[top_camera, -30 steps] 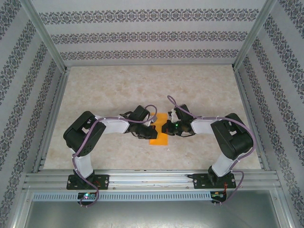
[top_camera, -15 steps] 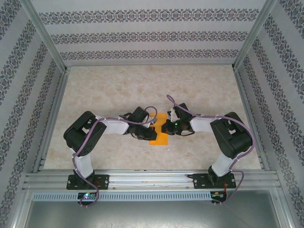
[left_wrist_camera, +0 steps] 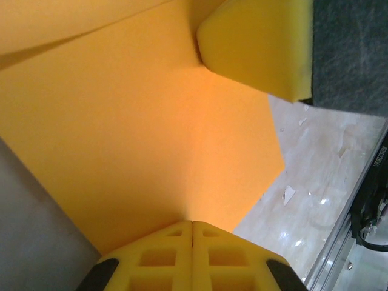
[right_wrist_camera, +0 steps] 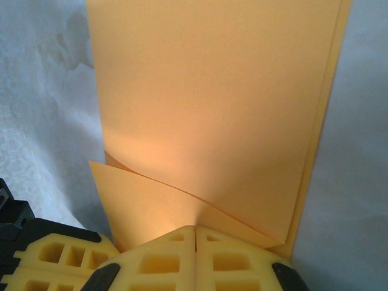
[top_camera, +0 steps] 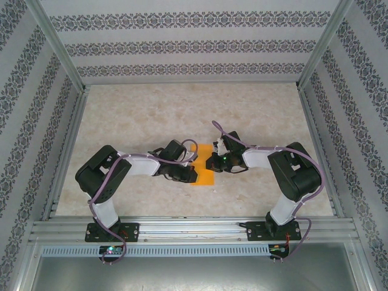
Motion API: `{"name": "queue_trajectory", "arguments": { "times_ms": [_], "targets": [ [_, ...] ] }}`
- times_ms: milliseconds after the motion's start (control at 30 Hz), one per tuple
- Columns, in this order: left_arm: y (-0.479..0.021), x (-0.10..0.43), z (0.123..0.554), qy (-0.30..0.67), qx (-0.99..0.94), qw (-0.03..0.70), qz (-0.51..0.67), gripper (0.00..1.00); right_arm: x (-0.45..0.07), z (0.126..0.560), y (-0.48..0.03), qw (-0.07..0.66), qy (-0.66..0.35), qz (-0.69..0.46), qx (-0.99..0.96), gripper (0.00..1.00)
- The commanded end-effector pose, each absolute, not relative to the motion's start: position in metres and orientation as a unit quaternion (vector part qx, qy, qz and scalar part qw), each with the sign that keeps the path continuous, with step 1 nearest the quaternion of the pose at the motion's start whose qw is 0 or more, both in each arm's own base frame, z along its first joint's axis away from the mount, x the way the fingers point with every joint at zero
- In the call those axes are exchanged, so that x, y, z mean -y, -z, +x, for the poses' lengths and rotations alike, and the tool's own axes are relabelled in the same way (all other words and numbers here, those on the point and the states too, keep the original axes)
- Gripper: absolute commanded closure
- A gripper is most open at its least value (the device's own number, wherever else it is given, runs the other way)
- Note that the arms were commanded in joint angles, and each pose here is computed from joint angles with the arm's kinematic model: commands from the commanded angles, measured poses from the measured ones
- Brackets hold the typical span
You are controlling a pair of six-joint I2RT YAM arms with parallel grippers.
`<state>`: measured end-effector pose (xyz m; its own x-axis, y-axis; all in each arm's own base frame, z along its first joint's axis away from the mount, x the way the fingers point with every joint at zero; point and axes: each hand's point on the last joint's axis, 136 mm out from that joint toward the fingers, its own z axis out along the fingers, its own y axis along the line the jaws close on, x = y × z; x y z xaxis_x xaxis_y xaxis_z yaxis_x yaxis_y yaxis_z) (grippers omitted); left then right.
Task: Fold a paper plane with a square sheet of paper (fold left side to right side)
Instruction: Fold the triangle a second time at the center of the table.
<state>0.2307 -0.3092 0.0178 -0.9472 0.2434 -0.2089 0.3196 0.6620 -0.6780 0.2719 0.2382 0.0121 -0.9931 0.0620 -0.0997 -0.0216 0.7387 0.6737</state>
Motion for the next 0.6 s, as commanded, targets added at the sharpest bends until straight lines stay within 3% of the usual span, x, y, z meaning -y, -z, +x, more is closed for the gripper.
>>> {"name": "queue_trajectory", "arguments": {
  "times_ms": [0, 567],
  "targets": [
    [0.009, 0.281, 0.189, 0.341, -0.929, -0.028, 0.143, 0.99, -0.195, 0.246, 0.04, 0.005, -0.253, 0.054, -0.966, 1.0],
    [0.013, 0.267, 0.169, 0.335, -0.932, -0.037, 0.133, 0.99, -0.196, 0.246, 0.04, 0.002, -0.253, 0.052, -0.966, 1.0]
  ]
}}
